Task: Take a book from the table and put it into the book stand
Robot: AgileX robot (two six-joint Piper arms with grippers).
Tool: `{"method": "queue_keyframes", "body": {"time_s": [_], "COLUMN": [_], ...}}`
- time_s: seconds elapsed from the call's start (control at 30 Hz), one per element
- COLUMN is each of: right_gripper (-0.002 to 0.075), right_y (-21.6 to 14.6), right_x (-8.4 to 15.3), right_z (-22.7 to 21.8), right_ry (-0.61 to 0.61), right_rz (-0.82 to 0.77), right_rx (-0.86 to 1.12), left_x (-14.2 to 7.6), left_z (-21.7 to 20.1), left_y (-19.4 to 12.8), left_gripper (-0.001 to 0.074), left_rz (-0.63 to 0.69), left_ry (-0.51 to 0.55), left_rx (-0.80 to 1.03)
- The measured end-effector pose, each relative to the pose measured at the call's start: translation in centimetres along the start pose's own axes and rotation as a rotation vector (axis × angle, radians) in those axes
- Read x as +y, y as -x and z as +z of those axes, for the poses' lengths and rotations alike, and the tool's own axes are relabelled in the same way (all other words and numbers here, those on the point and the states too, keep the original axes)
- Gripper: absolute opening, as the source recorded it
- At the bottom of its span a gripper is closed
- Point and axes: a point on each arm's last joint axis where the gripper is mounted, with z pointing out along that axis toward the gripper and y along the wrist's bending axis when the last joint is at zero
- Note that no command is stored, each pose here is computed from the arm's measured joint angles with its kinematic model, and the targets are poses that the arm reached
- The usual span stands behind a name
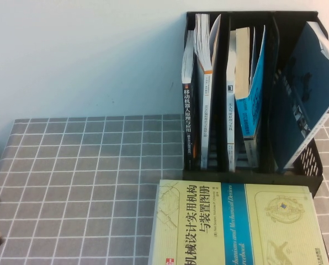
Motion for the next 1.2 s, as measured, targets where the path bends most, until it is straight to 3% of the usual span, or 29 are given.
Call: {"method": "queue_keyframes", "body": {"time_s": [0.13, 0.23, 0.4, 0.53, 0.87, 1.2], "right_gripper": [-0.0003, -0.0003, -0.0003, -0.0003, -0.0003, -0.0003], "right_y": [-0.1, -0.3, -1.5, -2.8, -5.0, -6.0], "right_x": [0.6, 0.9, 0.4, 0.1, -0.4, 1.6], "right_z": [4.3, 7.6, 13.4, 16.2, 19.2, 20.7], "right_ry": [0.155, 0.254, 0.322, 0.340, 0.344, 0.357], "right_rz": [-0.001, 0.015, 0.054, 0.088, 0.099, 0.035], "right_rx": [0.244, 0.361, 0.491, 0.568, 0.687, 0.709], "left_x": [0.3, -0.1, -1.4, -1.9, -2.2, -2.2], "left_z": [3.2, 5.0, 6.7, 7.3, 7.4, 7.4], "left_y": [-0.7, -1.4, -1.8, -1.2, -0.6, -0.6], "left_gripper": [-0.0003, -0.0003, -0.0003, -0.0003, -0.0003, -0.0003], "left_rz": [-0.087, -0.137, -0.171, -0.248, -0.290, -0.288], "left_ry": [-0.011, -0.081, -0.277, -0.354, -0.388, -0.391], "left_rx": [0.161, 0.254, 0.326, 0.275, 0.217, 0.217]}}
